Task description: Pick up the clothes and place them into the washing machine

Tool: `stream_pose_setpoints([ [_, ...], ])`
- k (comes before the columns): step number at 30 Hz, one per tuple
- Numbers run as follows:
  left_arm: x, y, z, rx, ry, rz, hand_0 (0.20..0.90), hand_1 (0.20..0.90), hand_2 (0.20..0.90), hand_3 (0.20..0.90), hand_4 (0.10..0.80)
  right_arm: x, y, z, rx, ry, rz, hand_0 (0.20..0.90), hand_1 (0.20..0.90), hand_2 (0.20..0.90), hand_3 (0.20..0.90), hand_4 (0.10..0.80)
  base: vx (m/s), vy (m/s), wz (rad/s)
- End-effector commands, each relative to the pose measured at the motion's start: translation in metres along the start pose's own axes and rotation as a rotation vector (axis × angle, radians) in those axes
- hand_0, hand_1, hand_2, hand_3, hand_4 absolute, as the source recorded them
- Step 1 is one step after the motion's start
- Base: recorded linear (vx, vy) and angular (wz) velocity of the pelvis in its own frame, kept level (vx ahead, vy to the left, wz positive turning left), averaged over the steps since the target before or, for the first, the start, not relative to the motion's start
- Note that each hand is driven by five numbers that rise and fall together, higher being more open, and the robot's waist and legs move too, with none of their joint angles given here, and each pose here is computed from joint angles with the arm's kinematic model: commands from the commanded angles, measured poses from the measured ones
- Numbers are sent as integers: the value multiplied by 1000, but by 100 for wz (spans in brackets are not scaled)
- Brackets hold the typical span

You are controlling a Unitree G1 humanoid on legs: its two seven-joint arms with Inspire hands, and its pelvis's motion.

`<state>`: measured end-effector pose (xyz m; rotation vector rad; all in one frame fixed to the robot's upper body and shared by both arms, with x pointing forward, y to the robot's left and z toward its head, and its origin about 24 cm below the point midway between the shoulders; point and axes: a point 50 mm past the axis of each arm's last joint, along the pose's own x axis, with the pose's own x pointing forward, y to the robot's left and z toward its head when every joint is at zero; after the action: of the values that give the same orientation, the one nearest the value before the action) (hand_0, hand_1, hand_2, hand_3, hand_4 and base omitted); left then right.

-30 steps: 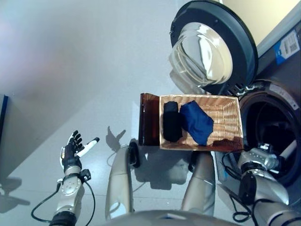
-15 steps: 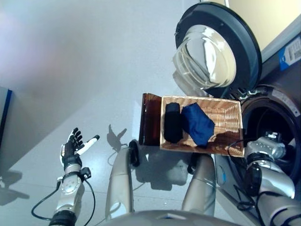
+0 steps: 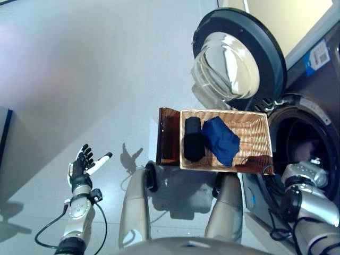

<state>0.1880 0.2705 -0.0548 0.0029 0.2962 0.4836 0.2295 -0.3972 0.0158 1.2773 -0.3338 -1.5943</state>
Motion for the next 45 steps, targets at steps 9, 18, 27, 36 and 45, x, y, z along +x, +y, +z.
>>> stream_pose_setpoints([
  [9,7,33,28,-10,-146,89,900,900,900,900,800,6,13,25,-101,-130,208,900,900,900,900,800,-4,-4,2],
  [18,9,24,33,-16,-174,48,900,900,900,900,800,-6,-17,-17,-418,8,312,900,900,900,900,800,0,-21,3],
  [27,11,25,38,11,-195,54,900,900,900,900,800,-28,-37,-55,-813,95,466,900,900,900,900,800,9,-7,5],
  [36,12,17,31,36,-175,54,900,900,900,900,800,-66,-69,-98,-1374,89,785,900,900,900,900,800,30,3,0],
  [45,16,11,33,82,-194,74,900,900,900,900,800,-98,-78,-124,-1819,-165,1134,900,900,900,900,800,3,7,5],
])
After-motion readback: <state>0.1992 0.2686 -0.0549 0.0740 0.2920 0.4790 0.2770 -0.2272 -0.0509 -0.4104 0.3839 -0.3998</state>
